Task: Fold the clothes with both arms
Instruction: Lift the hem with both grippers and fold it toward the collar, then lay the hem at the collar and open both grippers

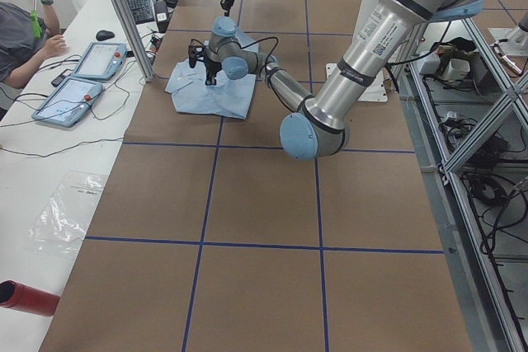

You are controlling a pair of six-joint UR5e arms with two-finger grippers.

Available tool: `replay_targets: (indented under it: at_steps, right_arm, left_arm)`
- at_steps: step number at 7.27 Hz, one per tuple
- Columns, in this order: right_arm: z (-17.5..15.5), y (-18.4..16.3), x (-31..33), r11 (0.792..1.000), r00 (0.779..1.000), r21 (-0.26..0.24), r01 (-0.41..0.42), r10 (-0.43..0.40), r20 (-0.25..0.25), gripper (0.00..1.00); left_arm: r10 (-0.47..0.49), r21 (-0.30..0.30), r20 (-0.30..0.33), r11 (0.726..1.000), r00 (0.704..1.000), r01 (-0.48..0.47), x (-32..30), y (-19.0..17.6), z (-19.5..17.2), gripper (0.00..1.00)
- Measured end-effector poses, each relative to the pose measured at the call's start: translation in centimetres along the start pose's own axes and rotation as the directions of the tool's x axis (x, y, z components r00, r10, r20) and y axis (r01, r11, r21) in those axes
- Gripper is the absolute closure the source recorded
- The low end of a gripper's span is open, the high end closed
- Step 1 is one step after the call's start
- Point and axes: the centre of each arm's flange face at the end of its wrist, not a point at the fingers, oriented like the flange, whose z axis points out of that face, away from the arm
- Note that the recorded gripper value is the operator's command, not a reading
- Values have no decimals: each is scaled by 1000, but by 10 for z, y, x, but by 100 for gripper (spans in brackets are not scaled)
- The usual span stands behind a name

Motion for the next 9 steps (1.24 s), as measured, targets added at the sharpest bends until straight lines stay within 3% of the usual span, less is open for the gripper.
replay_targets:
  at_steps: [4,7,8,9]
  right_arm:
    - [55,-67,0,1000,999,-3,-26,26,-35,100]
    - [77,-86,6,1000,998,-9,-23,22,-67,100]
    - [78,-88,8,1000,997,-9,-20,19,-71,100]
    - [79,-89,8,1000,997,-9,-18,18,-72,51]
  left_arm:
    - [-39,29,10,999,999,38,-24,-47,71,100]
    - [-43,32,19,999,999,43,-37,-55,96,100]
    - [-42,34,15,999,999,42,-36,-56,98,94]
    - [-41,34,13,999,999,41,-33,-57,99,1]
